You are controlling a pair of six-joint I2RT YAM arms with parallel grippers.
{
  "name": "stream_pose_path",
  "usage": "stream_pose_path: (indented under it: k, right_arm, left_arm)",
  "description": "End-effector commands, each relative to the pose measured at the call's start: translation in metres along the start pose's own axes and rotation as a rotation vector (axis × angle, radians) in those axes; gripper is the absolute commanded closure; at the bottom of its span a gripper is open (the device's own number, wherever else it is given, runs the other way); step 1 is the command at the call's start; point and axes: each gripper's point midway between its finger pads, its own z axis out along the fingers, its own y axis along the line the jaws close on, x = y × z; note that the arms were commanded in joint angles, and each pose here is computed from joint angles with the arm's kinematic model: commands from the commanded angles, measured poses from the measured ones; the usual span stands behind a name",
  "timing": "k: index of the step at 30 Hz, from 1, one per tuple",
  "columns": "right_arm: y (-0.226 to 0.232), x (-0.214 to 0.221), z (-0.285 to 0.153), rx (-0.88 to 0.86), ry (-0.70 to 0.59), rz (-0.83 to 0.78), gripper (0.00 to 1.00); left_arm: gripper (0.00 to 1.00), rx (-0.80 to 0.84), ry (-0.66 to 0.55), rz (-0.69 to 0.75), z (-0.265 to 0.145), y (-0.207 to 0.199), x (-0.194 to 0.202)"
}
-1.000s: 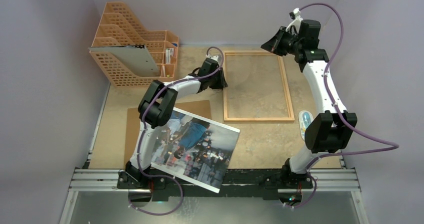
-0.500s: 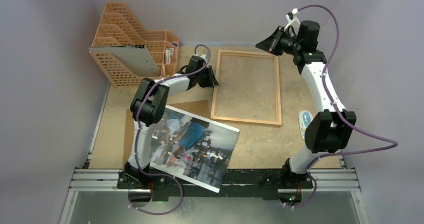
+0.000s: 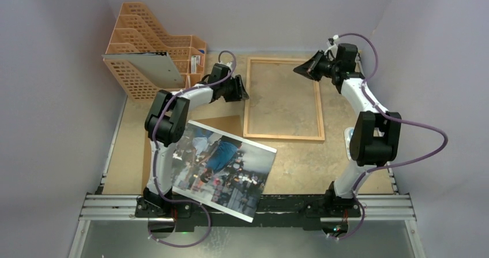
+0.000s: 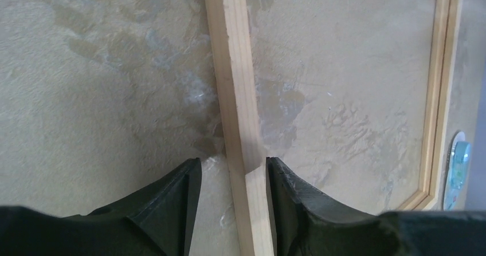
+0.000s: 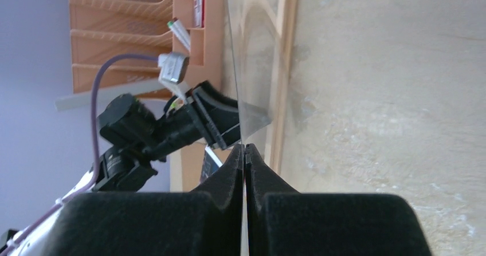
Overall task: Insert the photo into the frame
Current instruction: Place the photo frame item in the photo frame.
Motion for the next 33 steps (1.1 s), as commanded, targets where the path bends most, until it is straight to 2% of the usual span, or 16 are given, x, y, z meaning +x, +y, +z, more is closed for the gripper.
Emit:
stream_pose_path:
  k: [1, 10, 17, 19, 21, 24, 26, 28, 32, 33]
  right_arm:
    - [-0.014, -0.016, 0.0, -0.027, -0.034, 0.056, 1.0]
    - [-0.063, -0.018, -0.002, 0.0, -0.018, 0.131, 1.0]
    - [-0.102, 0.027, 0.007, -0.044, 0.075, 0.05, 0.62]
    - [-0.101, 0.035, 0.005, -0.078, 0.078, 0.025, 0.55]
    - [-0.098, 0.039, 0.002, -0.106, 0.072, -0.008, 0.52]
    - [-0.09, 0.036, -0.002, -0.132, 0.053, -0.075, 0.52]
    - [-0.088, 0.035, -0.003, -0.136, 0.05, -0.107, 0.56]
    - [-0.09, 0.032, -0.002, -0.123, 0.051, -0.125, 0.65]
    - [-0.092, 0.026, -0.004, -0.078, 0.038, -0.147, 0.92]
    - [-0.088, 0.023, -0.006, -0.078, 0.029, -0.155, 0.95]
  left_arm:
    - [0.51, -0.057, -0.04, 0.021, -0.023, 0.005, -0.014]
    - [0.47, -0.07, -0.085, 0.011, -0.027, 0.004, -0.023]
    - [0.45, -0.048, -0.079, 0.013, -0.026, 0.003, -0.019]
    - [0.45, -0.048, -0.077, 0.012, -0.025, 0.003, -0.018]
    - [0.45, -0.049, -0.075, 0.013, -0.024, 0.004, -0.017]
    - [0.46, -0.039, -0.077, 0.015, -0.024, 0.002, -0.018]
    - [0.47, -0.022, -0.073, 0.013, -0.022, 0.0, -0.017]
    - [0.47, -0.002, -0.062, 0.009, -0.02, -0.003, -0.015]
    - [0.49, 0.066, -0.071, 0.014, -0.017, -0.014, -0.017]
    - [0.49, 0.074, -0.073, 0.014, -0.017, -0.015, -0.018]
